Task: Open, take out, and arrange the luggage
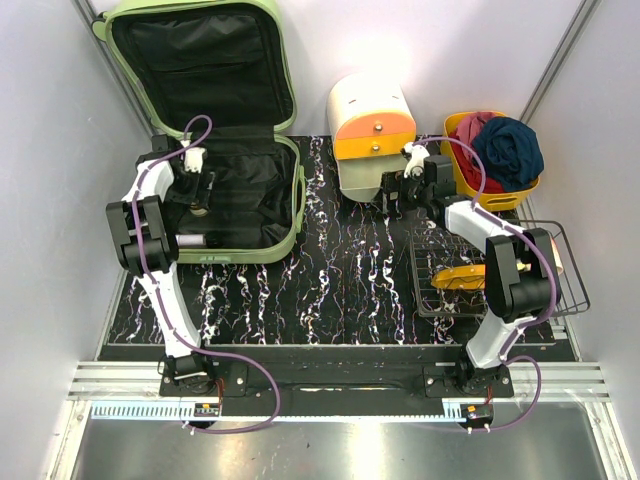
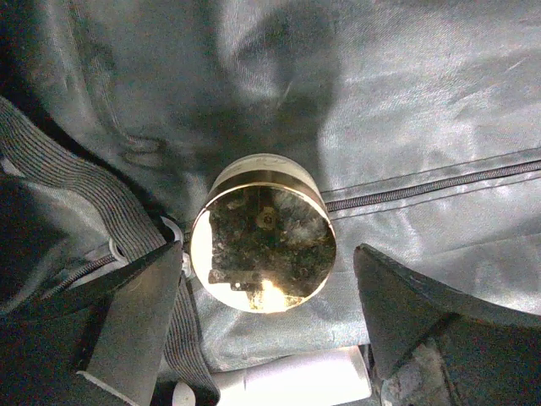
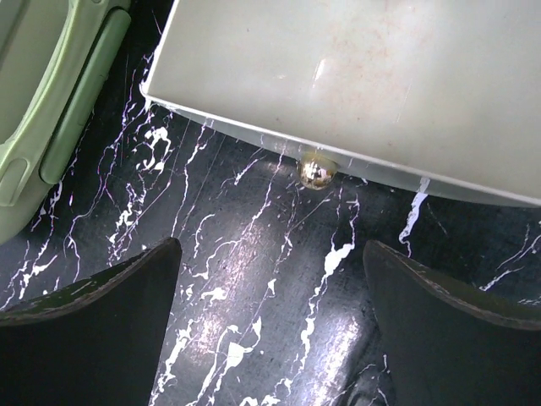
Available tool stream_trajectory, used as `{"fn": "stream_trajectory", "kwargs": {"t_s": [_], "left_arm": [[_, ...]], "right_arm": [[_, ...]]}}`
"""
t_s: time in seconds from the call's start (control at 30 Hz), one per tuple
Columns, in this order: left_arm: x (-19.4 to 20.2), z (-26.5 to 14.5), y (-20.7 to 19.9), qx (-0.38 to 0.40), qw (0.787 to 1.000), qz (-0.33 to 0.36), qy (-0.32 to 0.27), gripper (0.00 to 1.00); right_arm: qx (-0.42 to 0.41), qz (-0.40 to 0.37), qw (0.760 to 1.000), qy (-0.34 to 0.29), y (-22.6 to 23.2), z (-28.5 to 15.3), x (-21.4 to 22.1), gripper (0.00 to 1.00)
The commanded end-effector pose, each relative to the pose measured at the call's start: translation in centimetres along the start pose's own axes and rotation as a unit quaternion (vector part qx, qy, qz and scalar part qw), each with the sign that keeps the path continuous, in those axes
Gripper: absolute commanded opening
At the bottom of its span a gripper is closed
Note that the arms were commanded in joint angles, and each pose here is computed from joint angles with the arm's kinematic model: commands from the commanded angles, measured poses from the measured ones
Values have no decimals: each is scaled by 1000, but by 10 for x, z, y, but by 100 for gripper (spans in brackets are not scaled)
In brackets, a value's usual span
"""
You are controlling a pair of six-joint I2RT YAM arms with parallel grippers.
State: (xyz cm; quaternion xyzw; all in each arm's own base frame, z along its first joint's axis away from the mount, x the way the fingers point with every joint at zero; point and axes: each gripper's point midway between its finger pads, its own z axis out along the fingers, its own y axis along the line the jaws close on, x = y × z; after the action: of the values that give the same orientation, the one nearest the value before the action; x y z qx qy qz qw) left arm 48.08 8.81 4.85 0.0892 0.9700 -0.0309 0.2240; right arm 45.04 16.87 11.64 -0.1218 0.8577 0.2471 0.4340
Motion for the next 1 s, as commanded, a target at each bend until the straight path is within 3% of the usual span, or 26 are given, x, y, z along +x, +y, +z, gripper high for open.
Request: {"fn": "stream_trajectory", "kwargs": {"t_s": [0.0, 0.17, 0.4, 0.7, 0.83, 0.97], "left_arm": [[-30, -15, 3, 5, 999, 20, -48, 82], [-32, -16, -2, 16, 998, 26, -54, 56], [-40, -24, -14, 26, 996, 44, -68, 29], [-90, -79, -105, 95, 976, 136, -138, 17], [-116, -123, -186, 157, 948, 205, -186, 14], [-116, -150, -256, 212, 918, 268, -201, 13]], "right_arm": [[-13, -58, 997, -42, 15, -14, -41, 100], [-9, -57, 997, -45, 14, -15, -45, 99], [-5, -81, 995, -52, 15, -23, -53, 100], [-29, -93, 992, -79, 31, -37, -72, 99], [-35, -98, 990, -95, 37, -47, -83, 100], [-30, -111, 987, -111, 36, -59, -96, 100]]}}
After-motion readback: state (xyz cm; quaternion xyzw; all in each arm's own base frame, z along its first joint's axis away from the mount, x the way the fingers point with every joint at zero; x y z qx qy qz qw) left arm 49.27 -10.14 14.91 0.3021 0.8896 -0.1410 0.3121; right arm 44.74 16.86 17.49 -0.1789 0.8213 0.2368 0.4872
